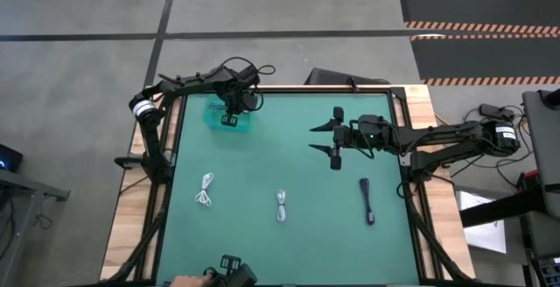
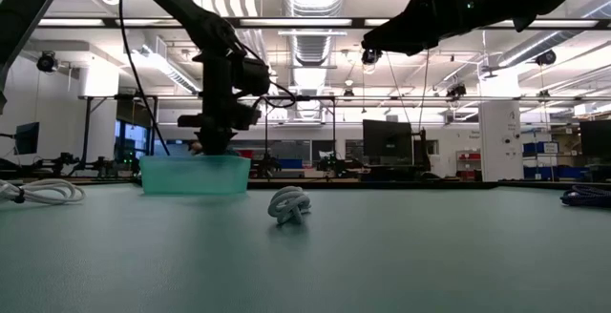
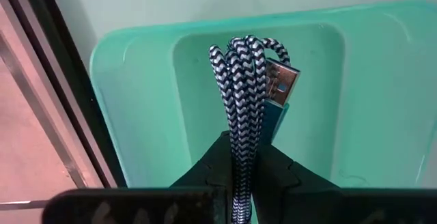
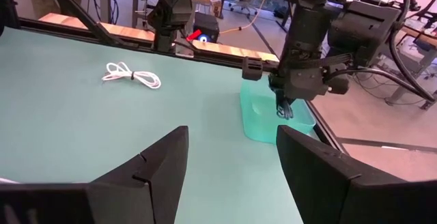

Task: Pick and place USB-C Cables
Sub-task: Put the blue USB cable into the blue bin

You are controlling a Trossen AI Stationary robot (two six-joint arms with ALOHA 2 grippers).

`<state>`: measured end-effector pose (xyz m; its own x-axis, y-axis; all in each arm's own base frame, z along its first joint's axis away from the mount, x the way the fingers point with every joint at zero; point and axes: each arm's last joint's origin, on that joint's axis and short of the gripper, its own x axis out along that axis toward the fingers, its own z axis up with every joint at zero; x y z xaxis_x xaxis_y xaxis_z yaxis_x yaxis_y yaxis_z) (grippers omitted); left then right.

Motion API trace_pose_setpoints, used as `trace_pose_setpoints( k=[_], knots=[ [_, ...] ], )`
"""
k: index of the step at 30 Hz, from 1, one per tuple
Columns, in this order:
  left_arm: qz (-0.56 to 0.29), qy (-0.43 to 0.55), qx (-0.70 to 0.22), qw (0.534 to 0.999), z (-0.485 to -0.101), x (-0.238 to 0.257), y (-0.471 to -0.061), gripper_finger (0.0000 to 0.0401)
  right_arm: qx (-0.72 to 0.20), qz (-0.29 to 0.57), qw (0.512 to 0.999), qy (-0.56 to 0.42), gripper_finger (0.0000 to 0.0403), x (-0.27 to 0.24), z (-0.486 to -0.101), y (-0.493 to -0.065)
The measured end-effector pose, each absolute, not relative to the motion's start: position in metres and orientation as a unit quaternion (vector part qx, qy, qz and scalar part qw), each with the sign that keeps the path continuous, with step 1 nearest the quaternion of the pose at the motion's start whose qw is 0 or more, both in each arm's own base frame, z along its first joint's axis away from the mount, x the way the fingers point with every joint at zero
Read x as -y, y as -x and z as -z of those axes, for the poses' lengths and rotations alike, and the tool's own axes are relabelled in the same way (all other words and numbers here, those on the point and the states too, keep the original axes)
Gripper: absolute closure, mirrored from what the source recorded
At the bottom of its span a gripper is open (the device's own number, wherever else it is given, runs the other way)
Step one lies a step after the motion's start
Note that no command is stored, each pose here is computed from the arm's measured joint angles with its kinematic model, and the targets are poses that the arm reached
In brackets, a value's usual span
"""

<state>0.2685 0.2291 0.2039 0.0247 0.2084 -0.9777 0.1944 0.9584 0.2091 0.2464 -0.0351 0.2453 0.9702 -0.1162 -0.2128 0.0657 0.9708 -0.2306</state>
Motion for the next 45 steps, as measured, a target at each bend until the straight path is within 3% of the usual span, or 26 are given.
trace_pose_setpoints(
  k=[26, 45],
  knots=[
    [0.001, -0.140, -0.702, 0.698, -0.172, -0.222, -0.260, 0.0384, -0.115, 0.046, 0.986, 0.108, 0.0188, 0.035, -0.244, -0.246],
    [-0.002, -0.140, -0.700, 0.700, -0.170, -0.222, -0.260, 0.0383, -0.116, 0.047, 0.987, 0.104, 0.0188, 0.035, -0.243, -0.246]
  ],
)
